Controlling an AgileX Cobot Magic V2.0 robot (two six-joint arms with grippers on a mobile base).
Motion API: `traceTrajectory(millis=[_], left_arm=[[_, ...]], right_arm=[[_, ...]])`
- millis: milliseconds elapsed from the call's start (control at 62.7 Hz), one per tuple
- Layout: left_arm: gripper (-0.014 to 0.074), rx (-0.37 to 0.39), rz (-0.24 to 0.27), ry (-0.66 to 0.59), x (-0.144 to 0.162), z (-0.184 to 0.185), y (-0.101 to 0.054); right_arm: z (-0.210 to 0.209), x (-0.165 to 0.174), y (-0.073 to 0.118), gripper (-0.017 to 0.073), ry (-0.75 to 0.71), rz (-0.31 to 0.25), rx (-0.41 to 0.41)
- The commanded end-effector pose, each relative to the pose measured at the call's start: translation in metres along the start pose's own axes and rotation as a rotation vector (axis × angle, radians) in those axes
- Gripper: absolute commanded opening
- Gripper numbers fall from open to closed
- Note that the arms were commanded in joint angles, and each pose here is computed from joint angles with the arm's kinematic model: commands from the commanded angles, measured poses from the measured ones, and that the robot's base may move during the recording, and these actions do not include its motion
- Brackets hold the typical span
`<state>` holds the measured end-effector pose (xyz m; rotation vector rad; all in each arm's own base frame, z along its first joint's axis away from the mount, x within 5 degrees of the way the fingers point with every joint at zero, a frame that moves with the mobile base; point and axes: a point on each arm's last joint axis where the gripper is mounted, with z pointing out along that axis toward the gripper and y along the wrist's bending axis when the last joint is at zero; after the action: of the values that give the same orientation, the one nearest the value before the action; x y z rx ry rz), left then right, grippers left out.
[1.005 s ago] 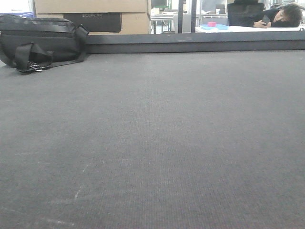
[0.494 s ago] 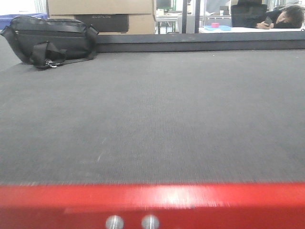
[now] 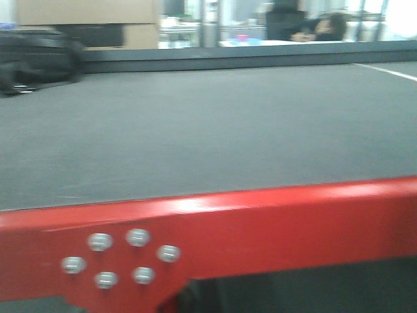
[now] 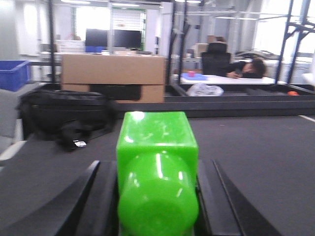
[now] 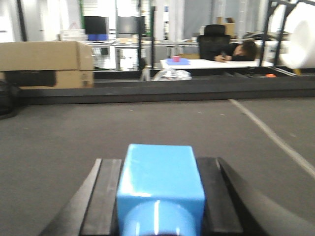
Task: Grab block from conveyor and place in blue bin
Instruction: 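Drive the base away from the conveyor toward the blue bin shelf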
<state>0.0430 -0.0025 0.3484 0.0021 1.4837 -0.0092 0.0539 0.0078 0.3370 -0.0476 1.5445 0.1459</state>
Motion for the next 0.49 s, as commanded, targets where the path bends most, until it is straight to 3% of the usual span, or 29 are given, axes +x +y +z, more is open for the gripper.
traceTrajectory(millis=[0, 478], left_arm=[[-0.0111, 0.003, -0.011, -0.024, -0.0020, -0.0026, -0.0003], [-0.0111, 0.003, -0.011, -0.033, -0.0027, -0.0035, -0.0003]], right_arm=[[-0.0005, -0.0001, -0.0003, -0.0162, -0.015, -0.007, 0.004], [-0.0005, -0.0001, -0.0003, -0.0162, -0.015, -0.007, 0.004]])
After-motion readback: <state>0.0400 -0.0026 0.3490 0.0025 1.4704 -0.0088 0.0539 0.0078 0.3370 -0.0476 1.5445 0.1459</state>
